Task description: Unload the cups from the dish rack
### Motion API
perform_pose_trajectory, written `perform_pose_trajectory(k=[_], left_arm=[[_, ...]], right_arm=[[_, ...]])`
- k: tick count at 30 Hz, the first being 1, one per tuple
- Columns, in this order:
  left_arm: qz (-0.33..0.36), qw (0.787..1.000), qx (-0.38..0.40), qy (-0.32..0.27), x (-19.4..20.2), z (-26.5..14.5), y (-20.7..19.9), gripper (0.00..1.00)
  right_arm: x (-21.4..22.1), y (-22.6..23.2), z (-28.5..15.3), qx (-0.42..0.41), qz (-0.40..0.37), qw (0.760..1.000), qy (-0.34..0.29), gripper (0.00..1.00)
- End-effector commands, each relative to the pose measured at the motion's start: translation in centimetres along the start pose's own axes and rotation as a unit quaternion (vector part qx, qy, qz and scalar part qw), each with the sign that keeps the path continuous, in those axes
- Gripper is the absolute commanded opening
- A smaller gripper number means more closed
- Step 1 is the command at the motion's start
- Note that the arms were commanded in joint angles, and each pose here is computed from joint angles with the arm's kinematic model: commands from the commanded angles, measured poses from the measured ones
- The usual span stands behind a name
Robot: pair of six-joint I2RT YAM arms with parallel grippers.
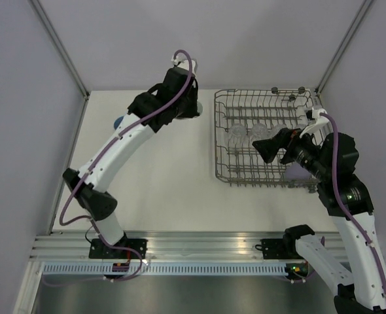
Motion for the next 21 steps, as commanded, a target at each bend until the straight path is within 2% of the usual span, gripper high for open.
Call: perform_pose_trajectory(k=[1, 5, 6, 10, 17, 21], left_arm=[[0.05, 0.989, -0.078, 0.116, 2.3, 0.6, 4.8, 0.02], [0.035, 0.982, -0.104, 0.151, 1.7, 2.7, 8.0, 0.02], [0.026, 0.977, -0.111, 0.179, 2.6, 4.0, 9.4, 0.02], [0.012, 0.965, -0.13, 0.226, 4.0, 6.6, 12.7, 0.02], [0.001, 0.946, -0.152, 0.286, 6.6, 9.9, 17.7, 0.02], [0.006, 0.943, -0.151, 0.298, 7.2, 11.1, 18.5, 0.02]], right_arm=[[-0.4, 0.1, -1.2, 0.007, -0.023, 1.0, -0.012, 0.98], [0.5, -0.3, -1.0, 0.01, -0.024, 1.0, 0.005, 0.98], [0.6, -0.3, -1.1, 0.009, -0.023, 1.0, 0.005, 0.98], [0.7, -0.2, -1.1, 0.004, -0.025, 1.0, 0.005, 0.98], [1.3, 0.0, -0.8, -0.018, -0.026, 0.999, 0.006, 0.98], [1.5, -0.1, -0.6, -0.02, -0.024, 0.999, 0.006, 0.98]])
Point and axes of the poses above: each gripper's point midway between its finger pads, its own z axis out along the fingers, its own y axis along the line the jaws close on, x = y × z, the point moved 4 cm from there along -z, back along the fingers, and after that the axes turned 3 degrees about z, right-handed, at the moved point
